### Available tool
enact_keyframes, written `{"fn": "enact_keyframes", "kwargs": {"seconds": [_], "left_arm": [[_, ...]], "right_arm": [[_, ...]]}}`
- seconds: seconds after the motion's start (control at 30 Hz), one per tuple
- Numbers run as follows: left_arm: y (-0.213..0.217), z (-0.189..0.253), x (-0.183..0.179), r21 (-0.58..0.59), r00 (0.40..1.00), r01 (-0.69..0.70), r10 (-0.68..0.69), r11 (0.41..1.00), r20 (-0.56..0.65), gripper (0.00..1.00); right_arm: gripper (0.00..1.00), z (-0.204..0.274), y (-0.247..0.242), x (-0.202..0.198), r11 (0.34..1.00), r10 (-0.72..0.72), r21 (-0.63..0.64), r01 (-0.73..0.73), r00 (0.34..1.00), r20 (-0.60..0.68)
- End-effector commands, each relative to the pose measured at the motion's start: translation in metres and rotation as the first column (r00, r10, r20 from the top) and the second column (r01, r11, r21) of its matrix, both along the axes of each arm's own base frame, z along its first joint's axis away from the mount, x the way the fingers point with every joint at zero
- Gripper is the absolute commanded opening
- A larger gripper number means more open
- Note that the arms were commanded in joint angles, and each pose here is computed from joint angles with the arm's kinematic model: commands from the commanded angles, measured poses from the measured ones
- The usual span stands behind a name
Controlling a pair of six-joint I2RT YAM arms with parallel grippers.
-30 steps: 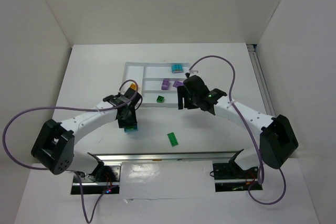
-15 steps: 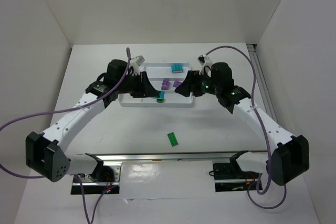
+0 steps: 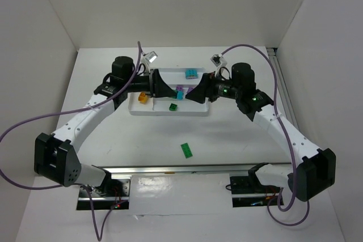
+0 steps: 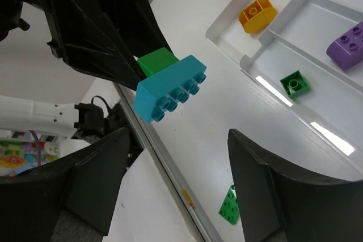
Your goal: Sort the legos into containers by color
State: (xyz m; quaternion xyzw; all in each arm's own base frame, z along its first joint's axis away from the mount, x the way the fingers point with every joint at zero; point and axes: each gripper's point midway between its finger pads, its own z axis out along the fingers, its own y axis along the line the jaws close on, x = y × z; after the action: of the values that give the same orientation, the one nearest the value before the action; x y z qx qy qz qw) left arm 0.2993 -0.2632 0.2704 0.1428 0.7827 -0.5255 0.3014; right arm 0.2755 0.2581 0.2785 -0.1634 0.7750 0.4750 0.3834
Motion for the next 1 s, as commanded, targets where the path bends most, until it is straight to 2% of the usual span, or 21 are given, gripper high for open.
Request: {"fn": "enact_keyframes", "kwargs": {"seconds": [0.0, 0.17, 0.23, 0.3, 0.37, 0.5, 0.57, 0.6, 0.67, 0.7, 0.73, 0.83, 0.97], "left_arm": [[-0.004, 0.022, 0.001, -0.03, 0.995, 0.04, -0.037, 0.999, 0.091, 0.0], [-0.007, 0.032, -0.007, -0.095, 0.983, 0.116, -0.101, 0.989, 0.153, 0.0], [-0.006, 0.043, -0.009, -0.096, 0.954, 0.144, -0.112, 0.985, 0.276, 0.0], [-0.006, 0.042, -0.008, -0.08, 0.931, 0.164, -0.128, 0.983, 0.341, 0.0], [-0.007, 0.049, -0.011, -0.059, 0.873, 0.222, -0.172, 0.973, 0.456, 0.0], [-0.006, 0.038, 0.012, 0.021, 0.798, 0.147, -0.131, 0.989, 0.588, 0.0], [-0.006, 0.039, 0.009, 0.049, 0.714, 0.145, -0.139, 0.988, 0.687, 0.0], [-0.009, 0.039, 0.003, 0.047, 0.704, 0.156, -0.144, 0.987, 0.696, 0.0], [-0.009, 0.045, 0.009, 0.063, 0.597, 0.087, -0.103, 0.994, 0.796, 0.0], [-0.01, 0.042, 0.002, 0.068, 0.563, 0.076, -0.099, 0.995, 0.82, 0.0], [-0.006, 0.047, 0.009, 0.071, 0.496, 0.025, -0.074, 0.997, 0.865, 0.0], [-0.007, 0.054, 0.009, 0.095, 0.44, 0.014, -0.091, 0.995, 0.893, 0.0], [-0.01, 0.062, 0.005, 0.12, 0.416, 0.014, -0.115, 0.993, 0.902, 0.0]], "right_arm": [[0.77, 0.038, 0.006, 0.003, 0.997, 0.025, 0.071, -0.031, 0.995, 0.095], [0.77, 0.05, 0.01, -0.007, 0.959, 0.114, 0.255, -0.124, 0.992, 0.053], [0.77, 0.06, 0.007, -0.009, 0.931, 0.136, 0.334, -0.145, 0.989, 0.05], [0.77, 0.051, -0.001, -0.01, 0.921, 0.147, 0.363, -0.143, 0.989, 0.016], [0.77, 0.053, -0.006, -0.013, 0.911, 0.167, 0.384, -0.152, 0.986, -0.005], [0.77, 0.053, -0.004, -0.021, 0.881, 0.226, 0.445, -0.163, 0.97, -0.091], [0.78, 0.053, -0.002, -0.019, 0.87, 0.244, 0.469, -0.155, 0.96, -0.136], [0.78, 0.053, -0.002, -0.019, 0.87, 0.244, 0.469, -0.155, 0.96, -0.136], [0.78, 0.056, -0.001, -0.022, 0.849, 0.279, 0.501, -0.17, 0.949, -0.15], [0.78, 0.054, -0.001, -0.021, 0.841, 0.285, 0.513, -0.172, 0.947, -0.149], [0.78, 0.055, 0.0, -0.022, 0.833, 0.302, 0.525, -0.173, 0.938, -0.17], [0.78, 0.045, 0.001, -0.018, 0.833, 0.313, 0.528, -0.166, 0.928, -0.202], [0.78, 0.043, 0.007, -0.01, 0.857, 0.307, 0.483, -0.179, 0.931, -0.199]]}}
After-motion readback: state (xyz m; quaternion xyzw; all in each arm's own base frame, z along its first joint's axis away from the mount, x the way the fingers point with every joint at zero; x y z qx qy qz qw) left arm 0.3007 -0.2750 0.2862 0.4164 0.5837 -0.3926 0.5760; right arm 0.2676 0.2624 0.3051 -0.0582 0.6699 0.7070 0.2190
